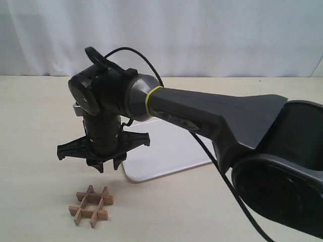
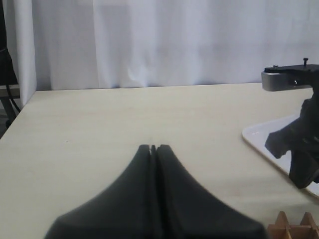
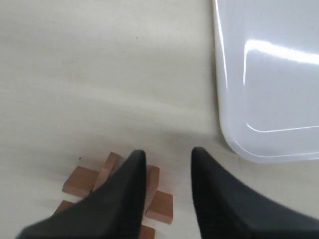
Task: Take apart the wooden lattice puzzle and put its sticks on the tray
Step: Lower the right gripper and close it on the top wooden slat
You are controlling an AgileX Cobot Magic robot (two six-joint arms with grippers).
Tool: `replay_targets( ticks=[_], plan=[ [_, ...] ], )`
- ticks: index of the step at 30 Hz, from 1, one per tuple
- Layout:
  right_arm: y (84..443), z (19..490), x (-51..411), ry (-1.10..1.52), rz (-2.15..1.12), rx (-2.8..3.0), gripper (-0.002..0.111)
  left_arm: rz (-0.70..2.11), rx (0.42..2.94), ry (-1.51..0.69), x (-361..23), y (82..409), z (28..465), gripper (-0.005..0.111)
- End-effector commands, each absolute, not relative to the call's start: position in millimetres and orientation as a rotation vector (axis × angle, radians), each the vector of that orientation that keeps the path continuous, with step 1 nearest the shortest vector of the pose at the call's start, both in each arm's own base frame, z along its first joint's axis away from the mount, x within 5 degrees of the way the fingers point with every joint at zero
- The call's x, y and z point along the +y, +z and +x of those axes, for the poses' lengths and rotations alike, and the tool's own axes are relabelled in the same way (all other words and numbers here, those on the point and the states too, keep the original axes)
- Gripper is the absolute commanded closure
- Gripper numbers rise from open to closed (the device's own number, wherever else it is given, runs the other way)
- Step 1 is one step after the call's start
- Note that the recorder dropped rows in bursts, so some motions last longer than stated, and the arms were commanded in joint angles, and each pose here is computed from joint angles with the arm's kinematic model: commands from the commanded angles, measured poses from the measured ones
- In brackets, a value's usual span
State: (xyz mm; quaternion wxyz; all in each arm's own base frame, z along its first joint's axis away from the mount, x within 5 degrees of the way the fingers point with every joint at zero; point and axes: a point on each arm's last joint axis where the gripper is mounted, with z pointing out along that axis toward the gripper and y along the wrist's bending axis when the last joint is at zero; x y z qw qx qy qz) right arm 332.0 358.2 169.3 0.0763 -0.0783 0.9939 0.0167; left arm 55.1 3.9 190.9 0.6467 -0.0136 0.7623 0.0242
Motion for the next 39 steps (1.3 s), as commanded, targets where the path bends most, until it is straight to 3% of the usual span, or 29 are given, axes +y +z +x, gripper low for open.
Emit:
replay_targets(
  ticks=[1, 17, 35, 39],
  plan=[
    [179, 331, 357, 0.049, -0.21, 2.968, 0.061, -0.022, 1.725, 0.048, 3, 191, 55, 0.107],
    [152, 312, 358, -0.11, -0.057, 2.986, 0.065, -0.022, 1.725, 0.048, 3, 191, 55, 0.107],
    [132, 310, 366, -0.007, -0.021, 3.022, 0.065, -0.022, 1.725, 0.048, 3, 191, 55, 0.107],
    [129, 310, 366, -0.004, -0.02, 3.026, 0.074, -0.022, 1.725, 0.048, 3, 191, 55, 0.107]
  ],
)
